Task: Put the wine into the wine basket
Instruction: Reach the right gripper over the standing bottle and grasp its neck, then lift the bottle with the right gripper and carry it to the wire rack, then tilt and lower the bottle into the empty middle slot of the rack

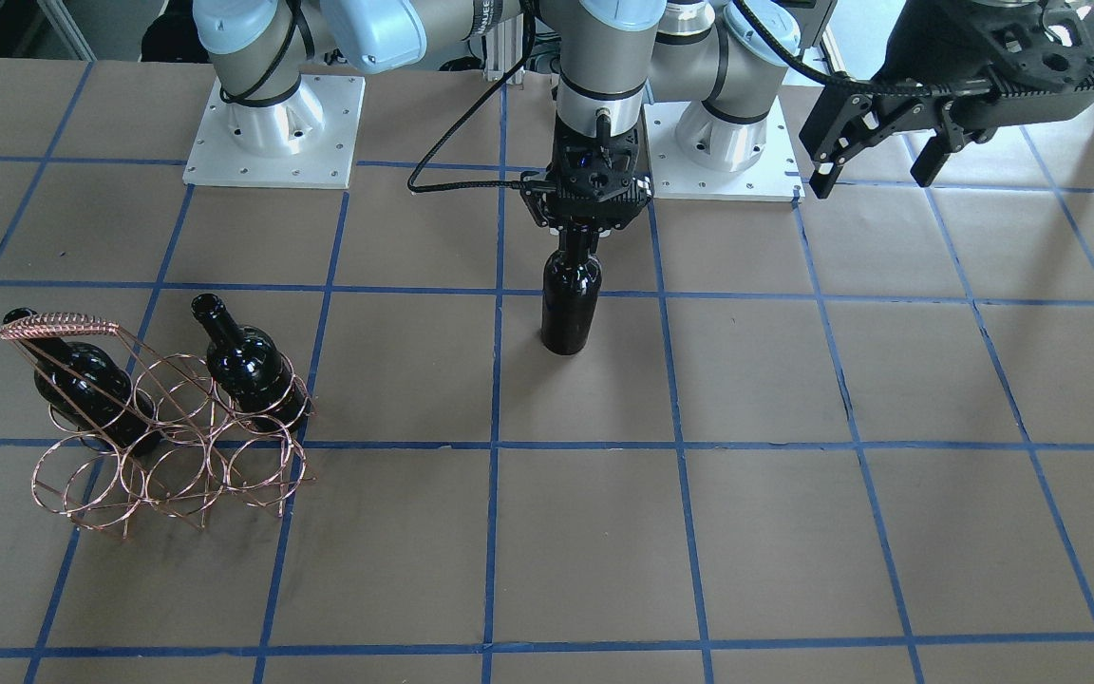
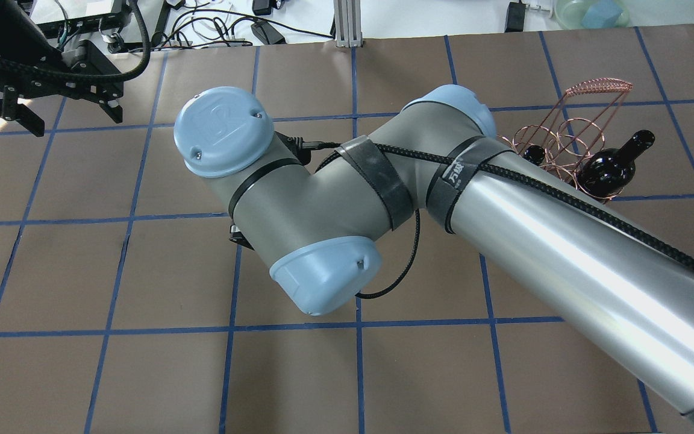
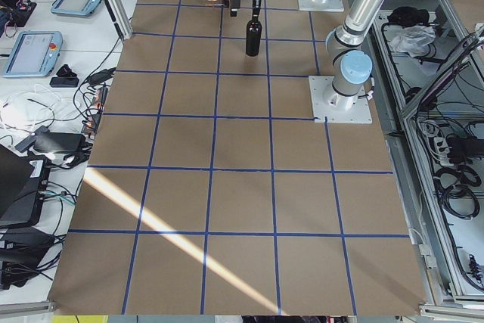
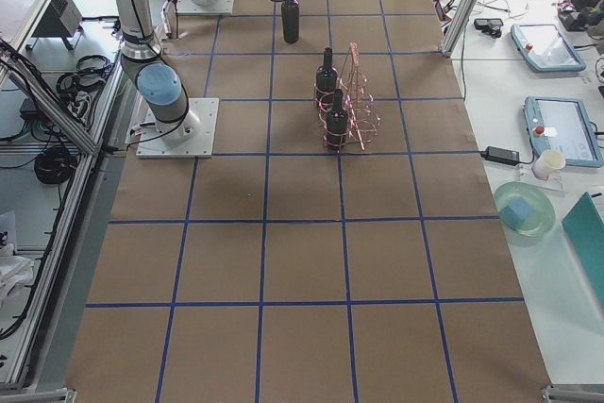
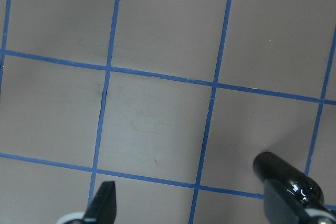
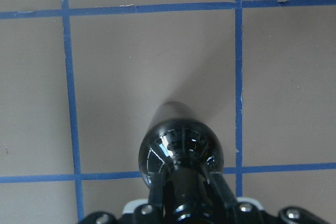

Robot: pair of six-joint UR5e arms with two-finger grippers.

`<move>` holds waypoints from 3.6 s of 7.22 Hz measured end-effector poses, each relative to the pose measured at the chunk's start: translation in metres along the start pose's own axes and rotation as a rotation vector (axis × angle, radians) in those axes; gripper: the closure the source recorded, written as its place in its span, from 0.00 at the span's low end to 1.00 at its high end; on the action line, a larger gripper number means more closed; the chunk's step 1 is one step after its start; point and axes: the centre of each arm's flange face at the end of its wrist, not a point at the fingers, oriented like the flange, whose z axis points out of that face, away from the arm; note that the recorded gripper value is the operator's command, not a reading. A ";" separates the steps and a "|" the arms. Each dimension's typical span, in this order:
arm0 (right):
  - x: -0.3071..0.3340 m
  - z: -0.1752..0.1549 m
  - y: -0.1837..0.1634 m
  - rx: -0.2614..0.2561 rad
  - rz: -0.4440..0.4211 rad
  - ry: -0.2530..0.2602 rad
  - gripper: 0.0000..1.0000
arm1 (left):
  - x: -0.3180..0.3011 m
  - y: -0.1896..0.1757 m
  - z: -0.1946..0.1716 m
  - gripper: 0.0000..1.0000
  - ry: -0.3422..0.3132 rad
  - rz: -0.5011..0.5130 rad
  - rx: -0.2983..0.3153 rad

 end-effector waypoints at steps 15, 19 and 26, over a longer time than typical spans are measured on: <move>0.429 -0.134 -0.147 -0.004 -0.219 0.081 1.00 | 0.066 0.023 0.023 0.00 0.006 0.103 -0.059; 0.430 -0.112 -0.167 -0.024 -0.215 0.048 1.00 | 0.065 0.023 0.023 0.00 0.007 0.103 -0.056; 0.431 -0.059 -0.174 -0.079 -0.207 0.026 0.96 | 0.065 0.024 0.022 0.00 0.006 0.104 -0.053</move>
